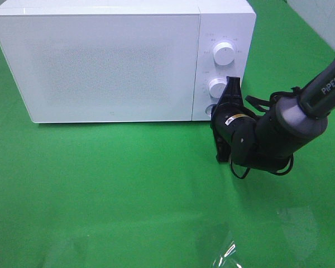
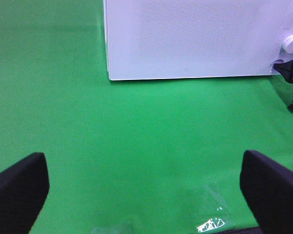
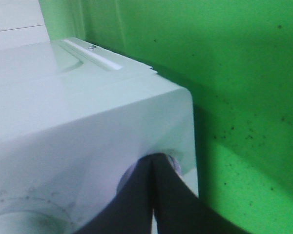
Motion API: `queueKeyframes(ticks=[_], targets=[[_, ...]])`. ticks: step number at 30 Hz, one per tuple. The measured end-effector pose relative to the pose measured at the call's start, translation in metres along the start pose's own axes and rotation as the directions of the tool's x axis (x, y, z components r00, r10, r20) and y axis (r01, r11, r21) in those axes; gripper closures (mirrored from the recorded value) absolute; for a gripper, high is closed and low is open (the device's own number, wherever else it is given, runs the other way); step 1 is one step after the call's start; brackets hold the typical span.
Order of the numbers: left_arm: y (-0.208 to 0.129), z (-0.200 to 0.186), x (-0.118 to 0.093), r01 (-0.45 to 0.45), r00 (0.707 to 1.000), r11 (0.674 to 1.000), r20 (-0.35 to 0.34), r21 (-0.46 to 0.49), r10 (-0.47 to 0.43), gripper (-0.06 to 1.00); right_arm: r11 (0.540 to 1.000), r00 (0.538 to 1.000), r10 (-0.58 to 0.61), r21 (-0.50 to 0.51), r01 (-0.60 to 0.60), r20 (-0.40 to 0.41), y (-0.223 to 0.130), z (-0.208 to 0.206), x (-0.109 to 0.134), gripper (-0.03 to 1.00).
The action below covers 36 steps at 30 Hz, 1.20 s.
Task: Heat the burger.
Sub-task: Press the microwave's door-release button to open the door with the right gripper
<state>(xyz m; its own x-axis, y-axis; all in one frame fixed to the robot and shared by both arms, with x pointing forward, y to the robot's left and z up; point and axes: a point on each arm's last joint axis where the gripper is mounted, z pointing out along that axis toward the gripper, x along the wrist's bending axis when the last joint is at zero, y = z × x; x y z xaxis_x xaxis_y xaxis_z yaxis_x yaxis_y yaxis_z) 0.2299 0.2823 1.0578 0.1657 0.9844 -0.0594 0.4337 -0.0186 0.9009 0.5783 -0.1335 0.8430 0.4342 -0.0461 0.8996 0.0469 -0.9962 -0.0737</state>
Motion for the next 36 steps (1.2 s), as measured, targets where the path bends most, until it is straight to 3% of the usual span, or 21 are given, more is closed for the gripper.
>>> queueKeyframes(ticks=[18, 36], targets=[[0.0, 0.0, 0.0, 0.0, 1.0, 1.0, 0.0, 0.0, 0.0, -0.04, 0.994, 0.994, 0.108, -0.027, -0.108, 0.0, -0.0077, 0.0068, 0.0084, 0.96], [0.0, 0.0, 0.0, 0.0, 1.0, 1.0, 0.0, 0.0, 0.0, -0.04, 0.995, 0.995, 0.097, -0.035, -0.097, 0.003, -0.0077, 0.0082, 0.0059, 0.96]])
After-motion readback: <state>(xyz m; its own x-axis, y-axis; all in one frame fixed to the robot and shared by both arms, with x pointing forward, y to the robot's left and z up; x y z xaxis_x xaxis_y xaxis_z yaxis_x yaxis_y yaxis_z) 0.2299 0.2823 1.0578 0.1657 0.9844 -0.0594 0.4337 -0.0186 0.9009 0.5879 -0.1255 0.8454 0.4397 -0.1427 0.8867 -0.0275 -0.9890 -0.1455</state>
